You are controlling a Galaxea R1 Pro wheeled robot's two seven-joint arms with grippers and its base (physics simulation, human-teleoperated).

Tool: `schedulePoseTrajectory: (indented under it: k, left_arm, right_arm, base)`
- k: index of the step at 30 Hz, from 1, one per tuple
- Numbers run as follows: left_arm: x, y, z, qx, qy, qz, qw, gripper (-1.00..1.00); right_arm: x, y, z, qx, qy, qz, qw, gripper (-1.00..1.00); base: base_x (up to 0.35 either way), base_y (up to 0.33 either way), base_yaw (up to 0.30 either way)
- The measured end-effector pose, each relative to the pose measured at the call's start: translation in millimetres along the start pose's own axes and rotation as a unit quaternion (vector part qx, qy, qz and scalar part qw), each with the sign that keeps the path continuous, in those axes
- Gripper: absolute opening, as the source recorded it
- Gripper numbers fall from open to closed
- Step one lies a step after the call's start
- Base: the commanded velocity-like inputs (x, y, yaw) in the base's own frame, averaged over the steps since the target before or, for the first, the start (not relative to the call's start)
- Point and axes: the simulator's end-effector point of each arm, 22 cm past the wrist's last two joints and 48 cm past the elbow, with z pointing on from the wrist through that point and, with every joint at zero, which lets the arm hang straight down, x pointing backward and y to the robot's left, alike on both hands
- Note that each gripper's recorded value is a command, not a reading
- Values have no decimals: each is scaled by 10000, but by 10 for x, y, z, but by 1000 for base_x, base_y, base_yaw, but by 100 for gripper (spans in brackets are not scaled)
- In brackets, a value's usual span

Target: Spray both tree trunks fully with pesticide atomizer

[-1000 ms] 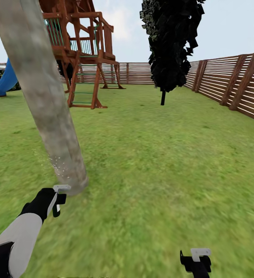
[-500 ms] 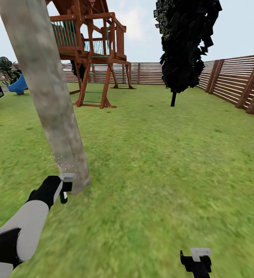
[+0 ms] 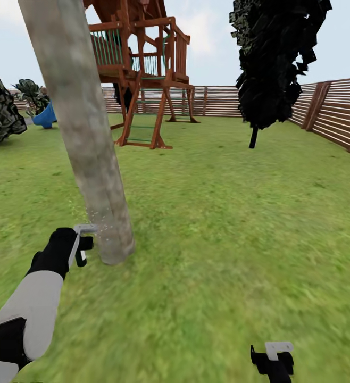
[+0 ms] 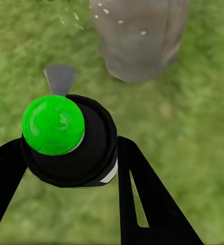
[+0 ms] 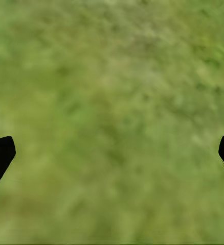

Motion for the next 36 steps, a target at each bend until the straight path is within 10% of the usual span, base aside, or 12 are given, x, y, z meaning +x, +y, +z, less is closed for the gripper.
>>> schedulePoseTrajectory:
  k: [36]
  left_arm:
    - [-25, 2, -16, -16, -58, -9, 10000, -100]
  right_arm:
    - [3, 4, -2, -10, 2, -7, 10000, 100]
  base:
    - [129, -228, 99]
